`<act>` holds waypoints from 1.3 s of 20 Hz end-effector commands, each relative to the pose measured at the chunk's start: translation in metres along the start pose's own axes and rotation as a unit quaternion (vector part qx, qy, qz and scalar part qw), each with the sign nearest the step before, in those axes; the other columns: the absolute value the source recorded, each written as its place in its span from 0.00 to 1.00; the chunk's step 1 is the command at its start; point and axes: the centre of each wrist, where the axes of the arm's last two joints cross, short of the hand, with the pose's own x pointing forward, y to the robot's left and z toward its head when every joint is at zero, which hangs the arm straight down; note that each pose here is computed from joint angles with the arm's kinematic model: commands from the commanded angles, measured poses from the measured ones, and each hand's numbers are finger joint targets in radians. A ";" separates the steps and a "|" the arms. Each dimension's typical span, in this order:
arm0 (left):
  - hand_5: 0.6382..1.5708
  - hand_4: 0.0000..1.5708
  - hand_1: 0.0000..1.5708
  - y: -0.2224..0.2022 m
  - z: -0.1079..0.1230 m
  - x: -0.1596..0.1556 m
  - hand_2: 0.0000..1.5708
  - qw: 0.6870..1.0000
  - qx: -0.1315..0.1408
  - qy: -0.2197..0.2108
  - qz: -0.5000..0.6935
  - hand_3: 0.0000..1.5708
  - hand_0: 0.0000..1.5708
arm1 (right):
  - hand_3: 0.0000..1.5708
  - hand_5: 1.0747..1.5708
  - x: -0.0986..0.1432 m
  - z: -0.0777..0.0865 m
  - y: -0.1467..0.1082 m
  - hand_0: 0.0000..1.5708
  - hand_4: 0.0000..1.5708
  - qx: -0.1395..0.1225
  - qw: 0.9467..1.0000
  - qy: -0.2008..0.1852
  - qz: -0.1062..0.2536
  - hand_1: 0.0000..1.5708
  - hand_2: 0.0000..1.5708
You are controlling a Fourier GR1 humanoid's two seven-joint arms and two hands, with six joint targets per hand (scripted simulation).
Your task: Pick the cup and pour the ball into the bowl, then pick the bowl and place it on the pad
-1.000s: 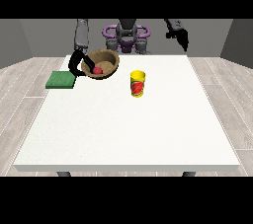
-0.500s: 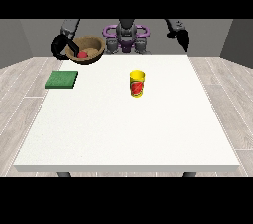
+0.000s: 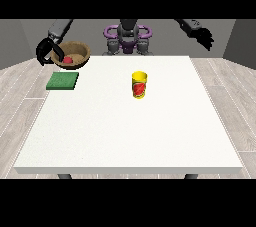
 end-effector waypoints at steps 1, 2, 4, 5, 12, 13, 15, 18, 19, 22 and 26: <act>1.00 0.83 0.00 0.092 -0.004 0.034 0.00 0.997 0.053 -0.054 0.003 0.00 0.00 | 0.00 1.00 -0.001 0.001 -0.011 1.00 0.55 -0.010 0.999 -0.030 -0.020 1.00 1.00; 1.00 0.82 0.00 0.107 0.001 0.037 0.00 0.997 0.055 -0.055 0.002 0.00 0.00 | 0.00 1.00 -0.004 0.001 -0.025 1.00 0.55 -0.011 0.999 -0.031 -0.020 1.00 1.00; 1.00 0.81 0.00 0.121 0.010 0.034 0.00 0.996 0.048 -0.072 0.010 0.00 0.00 | 0.00 1.00 0.003 -0.001 -0.036 1.00 0.52 -0.041 0.998 -0.046 -0.012 1.00 1.00; 1.00 0.82 0.00 0.121 -0.006 0.052 0.00 0.996 0.052 -0.077 0.014 0.00 0.00 | 0.00 1.00 -0.002 -0.002 -0.032 1.00 0.51 -0.041 0.997 -0.063 -0.024 1.00 1.00; 0.99 0.76 0.00 0.138 0.006 0.045 0.00 0.992 0.062 -0.105 0.013 0.00 0.00 | 0.00 0.99 0.003 -0.009 -0.056 1.00 0.44 -0.069 0.993 -0.066 -0.068 1.00 1.00; 0.99 0.75 0.00 0.155 0.010 0.057 0.00 0.995 0.053 -0.087 0.004 0.00 0.00 | 0.16 0.98 -0.021 -0.003 -0.040 1.00 0.35 -0.090 0.992 -0.019 -0.081 1.00 1.00; 0.98 0.76 0.00 0.141 -0.003 0.064 0.00 0.992 0.049 -0.117 0.009 0.00 0.00 | 0.66 0.98 0.013 -0.010 -0.103 0.99 0.00 -0.137 0.987 -0.053 -0.057 0.99 1.00; 0.98 0.75 0.00 0.139 -0.009 0.077 0.00 0.992 0.032 -0.119 0.008 0.00 0.00 | 0.70 0.88 -0.003 -0.013 -0.077 0.54 0.00 -0.112 0.991 -0.021 -0.076 0.54 0.56; 0.98 0.75 0.00 0.141 0.000 0.061 0.00 0.992 0.044 -0.115 0.008 0.00 0.00 | 0.67 0.90 0.002 -0.013 -0.073 0.39 0.00 -0.097 0.992 -0.025 -0.074 0.39 0.43; 0.98 0.75 0.00 0.152 0.007 0.057 0.00 0.994 0.045 -0.098 0.016 0.00 0.00 | 0.41 0.78 0.016 -0.015 -0.084 0.00 0.00 -0.076 0.994 -0.024 -0.081 0.00 0.27; 1.00 0.69 0.00 0.107 -0.015 0.060 0.00 0.997 0.017 -0.079 0.003 0.00 0.00 | 0.08 0.59 0.016 -0.017 -0.063 0.00 0.00 -0.069 0.996 -0.009 -0.055 0.00 0.00</act>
